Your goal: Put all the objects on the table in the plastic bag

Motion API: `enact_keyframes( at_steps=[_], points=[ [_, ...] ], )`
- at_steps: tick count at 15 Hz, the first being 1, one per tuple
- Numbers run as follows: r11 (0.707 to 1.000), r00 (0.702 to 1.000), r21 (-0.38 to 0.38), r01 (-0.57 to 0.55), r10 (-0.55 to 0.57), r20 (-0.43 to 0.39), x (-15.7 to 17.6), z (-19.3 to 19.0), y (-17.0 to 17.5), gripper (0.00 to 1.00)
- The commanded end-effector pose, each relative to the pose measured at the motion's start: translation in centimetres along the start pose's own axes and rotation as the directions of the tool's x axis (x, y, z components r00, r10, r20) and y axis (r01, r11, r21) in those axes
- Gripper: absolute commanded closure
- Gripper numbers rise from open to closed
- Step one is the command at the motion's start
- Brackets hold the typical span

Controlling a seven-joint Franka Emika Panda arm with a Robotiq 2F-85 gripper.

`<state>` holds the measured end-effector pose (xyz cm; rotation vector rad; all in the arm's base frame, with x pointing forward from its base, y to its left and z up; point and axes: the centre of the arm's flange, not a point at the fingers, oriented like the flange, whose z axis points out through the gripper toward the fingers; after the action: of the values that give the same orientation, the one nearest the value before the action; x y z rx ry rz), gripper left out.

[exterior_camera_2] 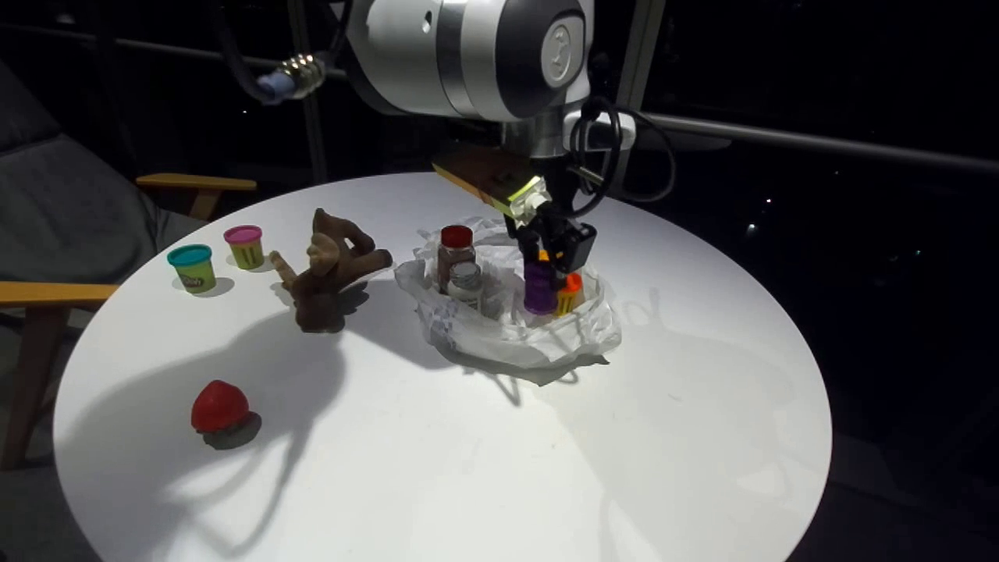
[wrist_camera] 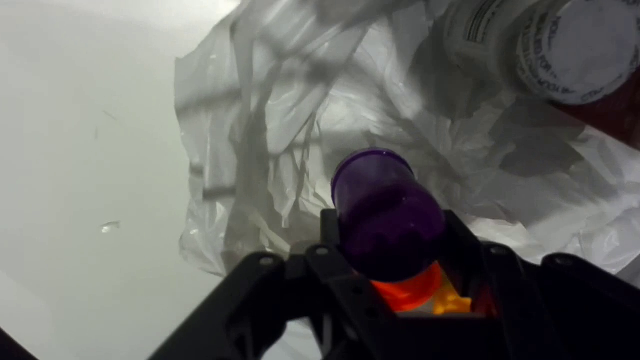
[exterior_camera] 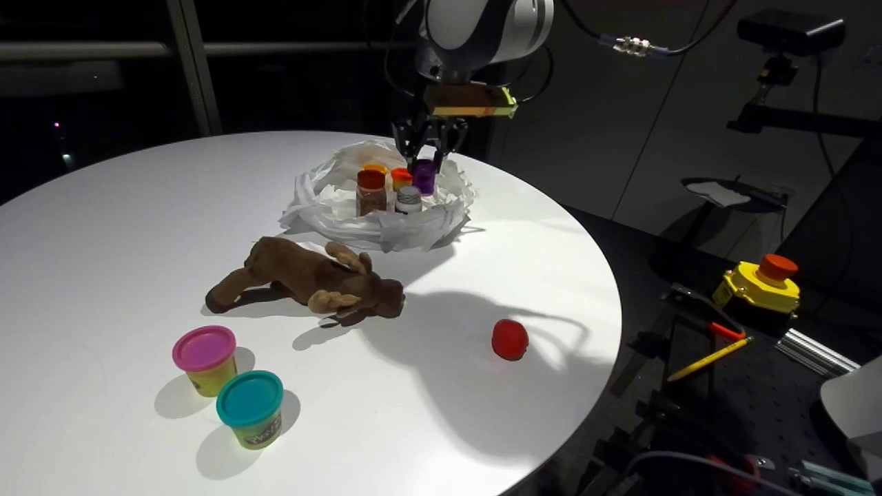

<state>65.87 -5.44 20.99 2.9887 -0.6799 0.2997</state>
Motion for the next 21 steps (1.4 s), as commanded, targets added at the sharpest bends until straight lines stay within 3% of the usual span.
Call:
enact_keyframes(
  at_steps=[1, 5, 6, 8, 10, 14, 17, 21],
  points=[
    [0.997, 0.996, 0.008, -0.078, 0.078, -0.037, 2.6, 2.1, -0.1, 0.75],
    [0.994, 0.994, 0.004, -0.107, 0.107, -0.027, 3.1, 3.4, 0.2, 0.75],
    [0.994, 0.993, 0.014, -0.110, 0.111, -0.028, 3.2, 3.0, 0.1, 0.25],
    [0.993, 0.993, 0.034, -0.115, 0.116, -0.028, 2.7, 2.3, 0.1, 0.19],
    [0.993, 0.993, 0.051, -0.107, 0.109, -0.043, 1.9, 0.5, 0.0, 0.04],
    [0.992, 0.991, 0.051, -0.115, 0.119, -0.068, -0.1, -5.3, 1.3, 0.00],
    [0.998, 0.997, -0.022, -0.064, 0.065, 0.047, -3.2, -9.5, 1.7, 0.00],
    [0.997, 0.984, -0.073, 0.016, -0.003, 0.176, -10.0, -13.1, 0.8, 0.00]
  ],
)
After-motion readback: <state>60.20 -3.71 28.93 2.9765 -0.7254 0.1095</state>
